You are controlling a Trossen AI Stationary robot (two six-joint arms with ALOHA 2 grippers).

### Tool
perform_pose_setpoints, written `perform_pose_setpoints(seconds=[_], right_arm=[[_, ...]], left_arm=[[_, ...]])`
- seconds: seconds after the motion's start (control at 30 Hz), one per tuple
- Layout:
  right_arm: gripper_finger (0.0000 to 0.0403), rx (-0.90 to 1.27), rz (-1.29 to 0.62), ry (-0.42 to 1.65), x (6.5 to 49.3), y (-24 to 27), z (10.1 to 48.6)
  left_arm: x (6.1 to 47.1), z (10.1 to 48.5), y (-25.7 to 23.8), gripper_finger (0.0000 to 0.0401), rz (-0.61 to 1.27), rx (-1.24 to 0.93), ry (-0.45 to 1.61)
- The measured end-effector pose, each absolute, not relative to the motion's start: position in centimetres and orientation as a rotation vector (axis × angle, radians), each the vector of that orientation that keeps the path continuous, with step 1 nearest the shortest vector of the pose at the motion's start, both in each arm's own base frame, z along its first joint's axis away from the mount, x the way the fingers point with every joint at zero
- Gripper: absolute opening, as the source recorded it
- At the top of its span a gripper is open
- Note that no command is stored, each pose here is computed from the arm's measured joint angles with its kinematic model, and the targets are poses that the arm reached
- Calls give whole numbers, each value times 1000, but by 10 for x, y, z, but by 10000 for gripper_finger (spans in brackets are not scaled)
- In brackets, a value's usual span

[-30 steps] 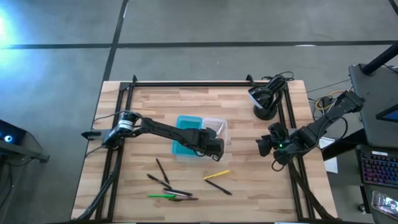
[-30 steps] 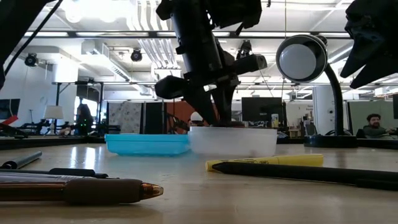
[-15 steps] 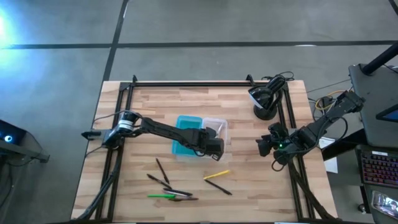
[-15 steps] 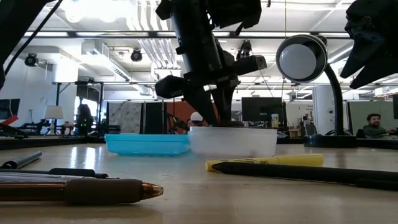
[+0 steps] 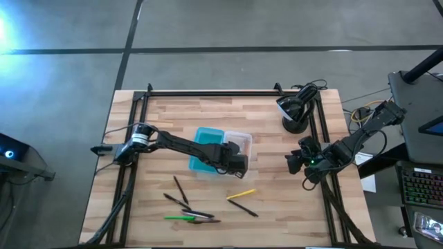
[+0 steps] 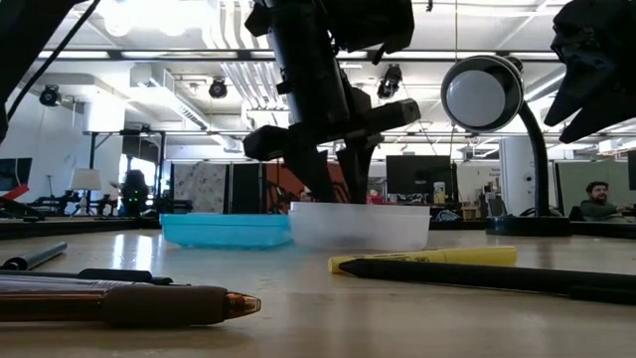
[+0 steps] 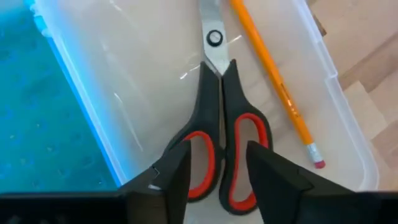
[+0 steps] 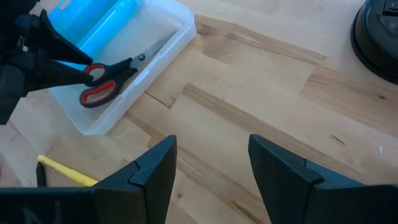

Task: Pick & place school supplies into a supply box
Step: Put the black pen into the supply box

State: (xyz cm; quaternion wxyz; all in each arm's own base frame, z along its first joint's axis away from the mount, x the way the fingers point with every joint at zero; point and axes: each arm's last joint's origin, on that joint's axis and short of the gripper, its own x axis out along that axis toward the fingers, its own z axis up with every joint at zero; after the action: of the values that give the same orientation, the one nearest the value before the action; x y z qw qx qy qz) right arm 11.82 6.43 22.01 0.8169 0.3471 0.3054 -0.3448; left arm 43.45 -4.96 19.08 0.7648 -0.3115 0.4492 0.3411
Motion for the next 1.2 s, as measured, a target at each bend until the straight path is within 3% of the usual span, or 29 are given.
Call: perform_pose_setpoints(seconds=[0.3, 0.57, 0.83, 0.97, 1.2], right_arm=[[192, 709, -710, 682, 118, 65, 220], [192, 451, -318, 859, 131, 80, 223], [192, 325, -205, 855, 145, 91, 219], [192, 330, -141, 932, 150, 96, 212], [192, 159, 74, 1062, 167, 114, 191]], left_arm=[[437, 225, -59, 147, 602, -575, 948], [421, 268, -110, 147, 384, -346, 885], [386, 260, -165, 147, 433, -395, 959], [366, 256, -178, 147, 575, -509, 1021], [344, 254, -209, 147, 596, -508, 995]])
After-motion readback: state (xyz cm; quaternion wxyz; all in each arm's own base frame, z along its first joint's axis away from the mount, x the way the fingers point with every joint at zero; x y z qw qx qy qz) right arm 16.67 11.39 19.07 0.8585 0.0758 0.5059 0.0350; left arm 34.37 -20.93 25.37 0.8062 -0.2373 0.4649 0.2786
